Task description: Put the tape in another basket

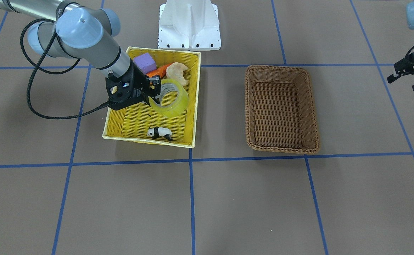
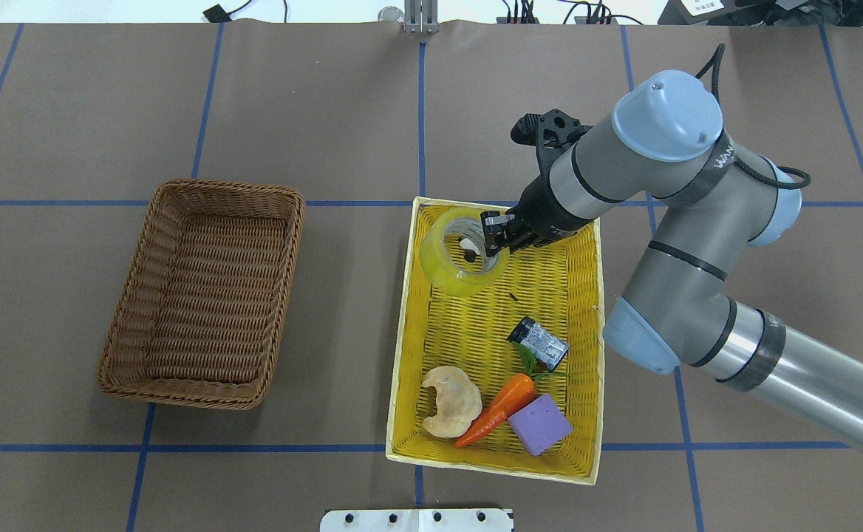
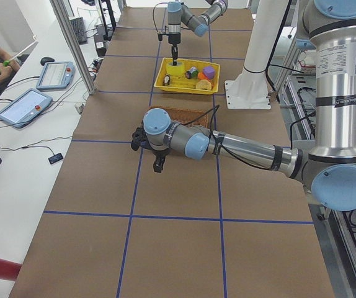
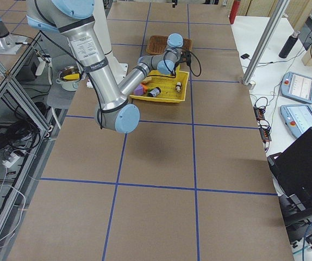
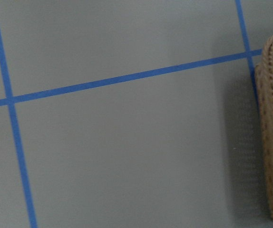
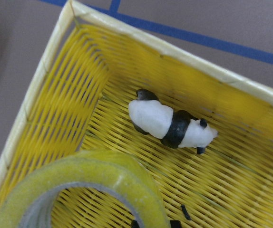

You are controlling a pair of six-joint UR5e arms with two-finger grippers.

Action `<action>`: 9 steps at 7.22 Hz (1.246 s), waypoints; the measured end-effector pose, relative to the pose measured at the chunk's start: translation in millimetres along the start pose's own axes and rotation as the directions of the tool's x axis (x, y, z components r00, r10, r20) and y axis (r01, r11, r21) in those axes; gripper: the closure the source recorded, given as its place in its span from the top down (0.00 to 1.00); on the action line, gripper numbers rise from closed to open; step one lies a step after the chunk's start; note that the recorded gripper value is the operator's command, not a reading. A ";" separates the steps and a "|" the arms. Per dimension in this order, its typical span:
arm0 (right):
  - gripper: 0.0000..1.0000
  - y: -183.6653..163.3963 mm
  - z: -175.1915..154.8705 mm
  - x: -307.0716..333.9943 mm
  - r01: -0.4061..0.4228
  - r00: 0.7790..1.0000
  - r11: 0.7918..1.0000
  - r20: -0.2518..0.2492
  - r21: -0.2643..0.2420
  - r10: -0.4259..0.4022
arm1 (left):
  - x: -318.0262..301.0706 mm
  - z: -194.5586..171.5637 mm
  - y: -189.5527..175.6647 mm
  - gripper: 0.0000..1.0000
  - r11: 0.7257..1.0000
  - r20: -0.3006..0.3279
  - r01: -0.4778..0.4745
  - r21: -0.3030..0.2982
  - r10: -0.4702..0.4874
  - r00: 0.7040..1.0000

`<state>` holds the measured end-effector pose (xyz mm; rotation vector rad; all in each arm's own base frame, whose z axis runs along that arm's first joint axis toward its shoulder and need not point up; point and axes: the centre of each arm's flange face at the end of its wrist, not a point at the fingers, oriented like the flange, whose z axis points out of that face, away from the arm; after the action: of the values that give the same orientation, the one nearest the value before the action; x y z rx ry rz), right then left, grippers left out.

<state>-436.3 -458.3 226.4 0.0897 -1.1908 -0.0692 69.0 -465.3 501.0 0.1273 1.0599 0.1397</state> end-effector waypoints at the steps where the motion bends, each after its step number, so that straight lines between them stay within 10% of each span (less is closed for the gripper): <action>1: 0.00 3.7 -8.9 -8.0 -0.060 0.994 0.998 0.089 0.023 0.058 | 39.1 6.9 -13.9 0.98 0.998 -0.063 0.050 0.023 -0.048 0.997; 7: 0.00 43.5 -22.8 -37.1 -0.220 0.851 0.975 0.487 -0.012 0.198 | 275.7 50.6 -63.2 0.98 0.992 -0.399 0.110 0.059 -0.077 0.914; 9: 0.00 52.4 -16.4 -31.1 -0.277 0.772 0.960 0.588 -0.030 0.241 | 309.9 63.7 -64.0 0.98 0.963 -0.559 0.267 -0.020 -0.232 0.796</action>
<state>-432.2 -402.5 197.2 -0.0545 -1.8224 0.1997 277.3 -476.2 254.7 -0.0065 1.6607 -0.1070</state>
